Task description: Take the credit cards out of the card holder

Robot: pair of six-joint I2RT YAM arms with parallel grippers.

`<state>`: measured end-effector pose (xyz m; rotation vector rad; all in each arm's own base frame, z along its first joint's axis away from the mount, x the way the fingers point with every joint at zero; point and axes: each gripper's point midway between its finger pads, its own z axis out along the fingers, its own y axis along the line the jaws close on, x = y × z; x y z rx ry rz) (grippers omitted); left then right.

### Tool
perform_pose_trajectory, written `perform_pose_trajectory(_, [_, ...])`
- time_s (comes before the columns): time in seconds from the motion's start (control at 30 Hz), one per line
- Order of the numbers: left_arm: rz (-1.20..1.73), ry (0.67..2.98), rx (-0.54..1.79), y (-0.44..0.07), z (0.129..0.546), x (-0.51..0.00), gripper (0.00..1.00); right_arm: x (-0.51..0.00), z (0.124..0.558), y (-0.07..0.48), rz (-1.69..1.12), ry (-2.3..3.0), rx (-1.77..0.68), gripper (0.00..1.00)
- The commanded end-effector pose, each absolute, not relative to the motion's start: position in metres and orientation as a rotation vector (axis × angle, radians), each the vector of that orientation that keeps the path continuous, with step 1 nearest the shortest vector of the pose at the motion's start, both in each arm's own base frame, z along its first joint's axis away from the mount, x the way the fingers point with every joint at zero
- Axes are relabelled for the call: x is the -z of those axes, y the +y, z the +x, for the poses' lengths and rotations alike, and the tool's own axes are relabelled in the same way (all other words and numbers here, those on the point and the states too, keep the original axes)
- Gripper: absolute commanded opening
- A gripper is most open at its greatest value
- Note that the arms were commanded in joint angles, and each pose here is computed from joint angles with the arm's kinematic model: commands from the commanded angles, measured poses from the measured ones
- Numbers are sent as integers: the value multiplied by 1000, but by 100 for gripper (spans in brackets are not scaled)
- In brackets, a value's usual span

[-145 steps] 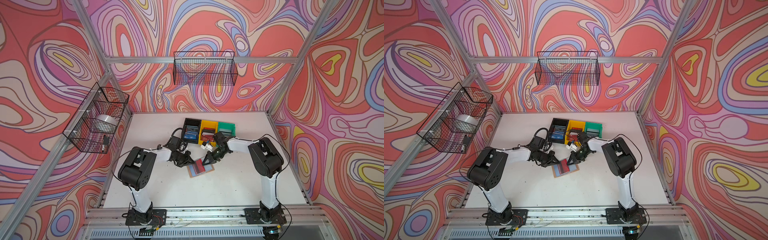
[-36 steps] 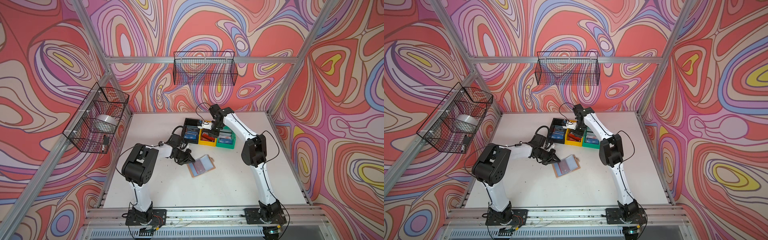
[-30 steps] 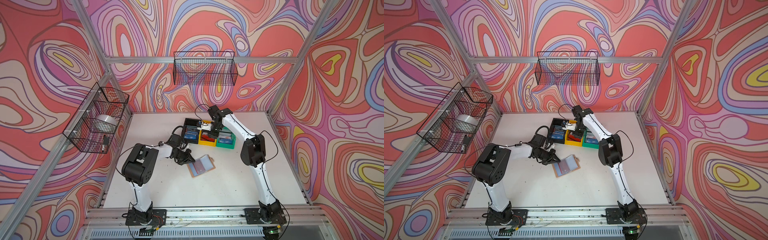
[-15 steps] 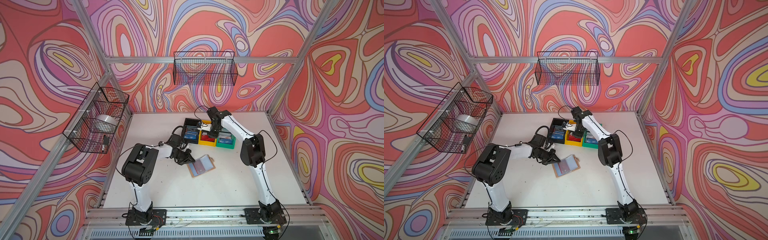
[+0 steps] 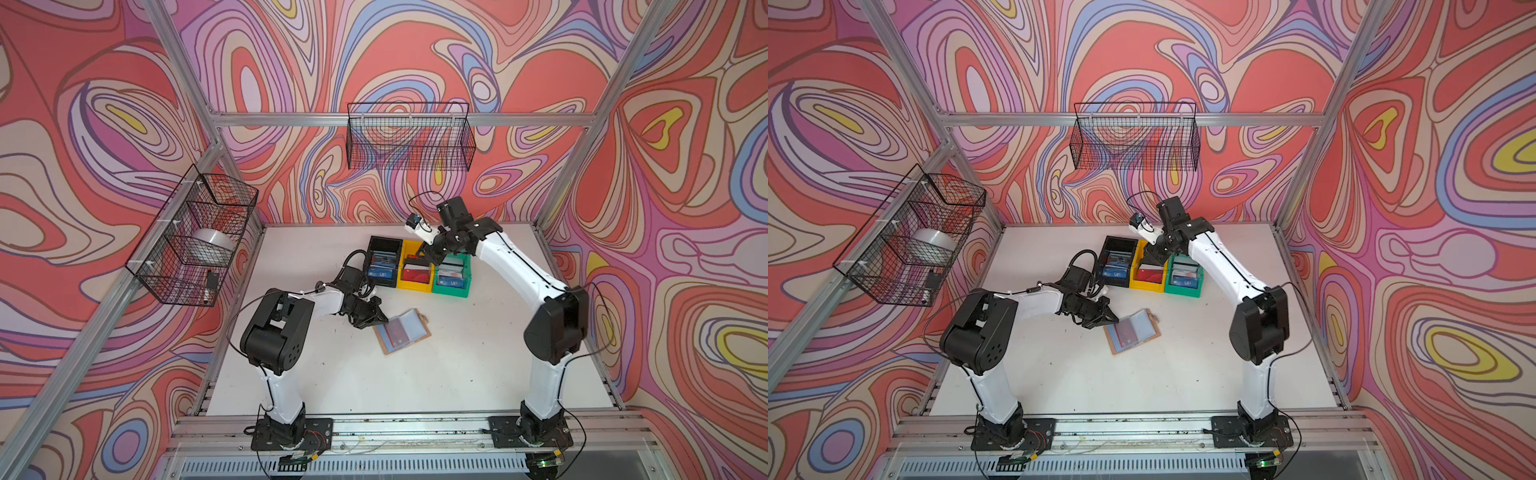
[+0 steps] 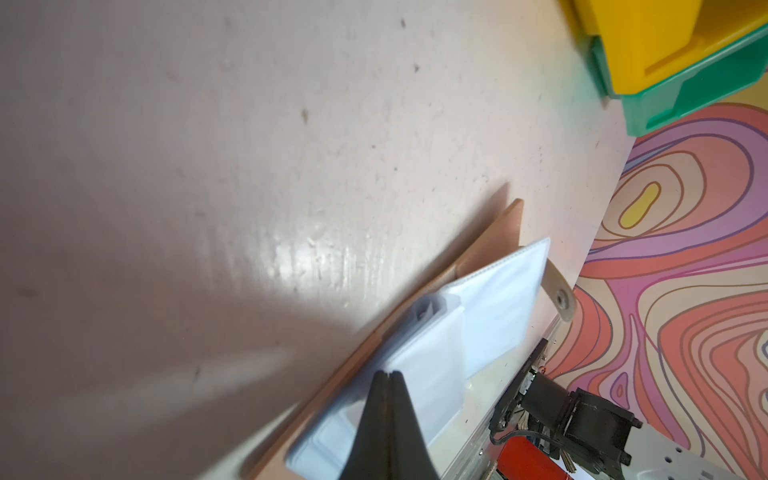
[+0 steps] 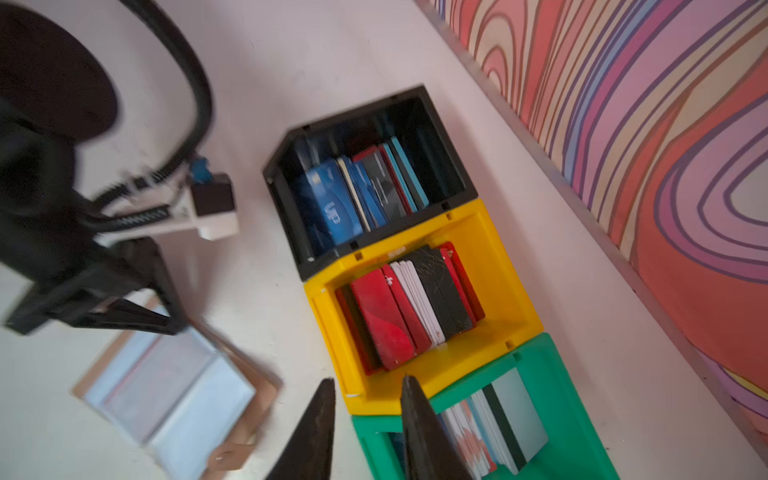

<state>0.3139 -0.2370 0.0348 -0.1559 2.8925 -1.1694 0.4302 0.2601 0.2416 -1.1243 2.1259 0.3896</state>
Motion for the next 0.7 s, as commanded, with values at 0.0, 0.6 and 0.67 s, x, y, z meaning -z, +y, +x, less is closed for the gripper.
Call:
perform_pose_trajectory(0.0, [-152,2855,1147,-232,317,-64,0,-235,388,287,-932,2224,-826,31])
perform_pose_trajectory(0.6, [-376,2869,1046,-206,278,-30,0,-102,302,333,-912,2512,-1140,38])
perform_pose_trajectory(0.67, [-370,2875,1052,-211,281,-27,0,-89,297,337,-927,2558,-1127,39])
